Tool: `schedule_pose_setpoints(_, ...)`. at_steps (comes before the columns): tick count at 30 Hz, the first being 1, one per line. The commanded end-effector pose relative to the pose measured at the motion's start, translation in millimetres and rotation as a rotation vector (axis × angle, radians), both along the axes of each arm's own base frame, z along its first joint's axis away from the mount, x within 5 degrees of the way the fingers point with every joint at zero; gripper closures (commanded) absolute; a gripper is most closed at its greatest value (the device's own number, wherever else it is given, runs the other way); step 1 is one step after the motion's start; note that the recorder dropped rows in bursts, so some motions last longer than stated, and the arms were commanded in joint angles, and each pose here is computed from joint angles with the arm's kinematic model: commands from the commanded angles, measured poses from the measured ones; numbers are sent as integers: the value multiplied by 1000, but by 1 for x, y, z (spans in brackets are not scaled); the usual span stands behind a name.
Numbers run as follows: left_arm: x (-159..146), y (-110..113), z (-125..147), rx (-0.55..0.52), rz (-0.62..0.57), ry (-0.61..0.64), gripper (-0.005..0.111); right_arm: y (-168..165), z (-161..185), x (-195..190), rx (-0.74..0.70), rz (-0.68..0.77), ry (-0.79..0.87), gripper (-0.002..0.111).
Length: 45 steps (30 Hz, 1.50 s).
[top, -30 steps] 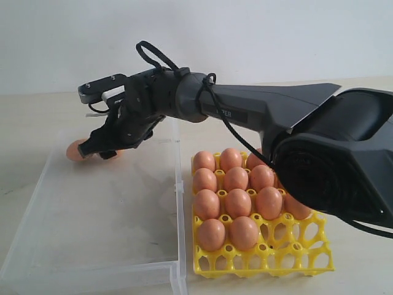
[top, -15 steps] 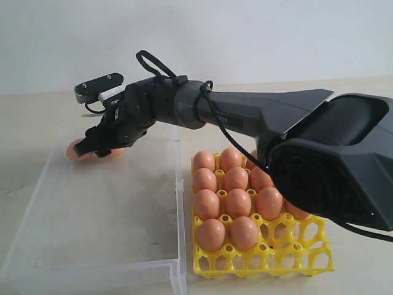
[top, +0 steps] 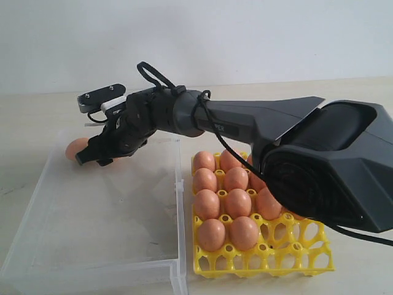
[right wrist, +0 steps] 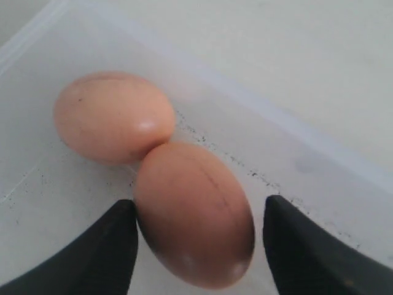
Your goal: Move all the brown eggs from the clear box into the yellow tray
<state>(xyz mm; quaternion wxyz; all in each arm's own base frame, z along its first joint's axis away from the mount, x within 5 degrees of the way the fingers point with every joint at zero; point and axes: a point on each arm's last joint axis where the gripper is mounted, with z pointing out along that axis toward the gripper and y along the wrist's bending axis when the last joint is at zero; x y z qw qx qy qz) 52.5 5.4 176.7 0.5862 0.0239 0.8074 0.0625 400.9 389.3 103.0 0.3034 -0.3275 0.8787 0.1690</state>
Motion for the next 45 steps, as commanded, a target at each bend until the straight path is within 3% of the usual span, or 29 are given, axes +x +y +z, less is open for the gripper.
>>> schedule_pose_setpoints(1, 0, 0, 2, -6, -6, -19, 107, 2, -1, -2, 0, 6, 4, 72)
schedule_pose_setpoints(4, 0, 0, 2, -6, -6, -19, 107, 4, 0, -6, -32, 36, -3, 106)
schedule_pose_setpoints(5, 0, 0, 2, -6, -6, -19, 107, 4, 1, -6, -43, 50, -7, 108)
schedule_pose_setpoints(9, 0, 0, 2, -6, -6, -19, 107, 7, 19, -15, -34, 81, -52, 108)
schedule_pose_setpoints(13, 0, 0, 2, -6, -6, -19, 107, -5, 54, -34, 73, 62, -171, 108)
schedule_pose_setpoints(17, 0, 0, 2, -6, -6, -19, 107, -44, 73, -73, 200, 22, -347, 108)
schedule_pose_setpoints(22, 0, 0, 2, -6, -6, -19, 107, -119, 91, -126, 343, -150, -483, 108)
schedule_pose_setpoints(28, 0, 0, 2, -6, -6, -19, 107, -189, 86, -189, 334, -188, -481, 108)
schedule_pose_setpoints(33, 0, 0, 2, -6, -6, -19, 107, -235, 73, -220, 365, -338, -460, 108)
schedule_pose_setpoints(45, 0, 0, 2, -6, -6, -19, 107, -271, 42, -257, 340, -373, -312, 108)
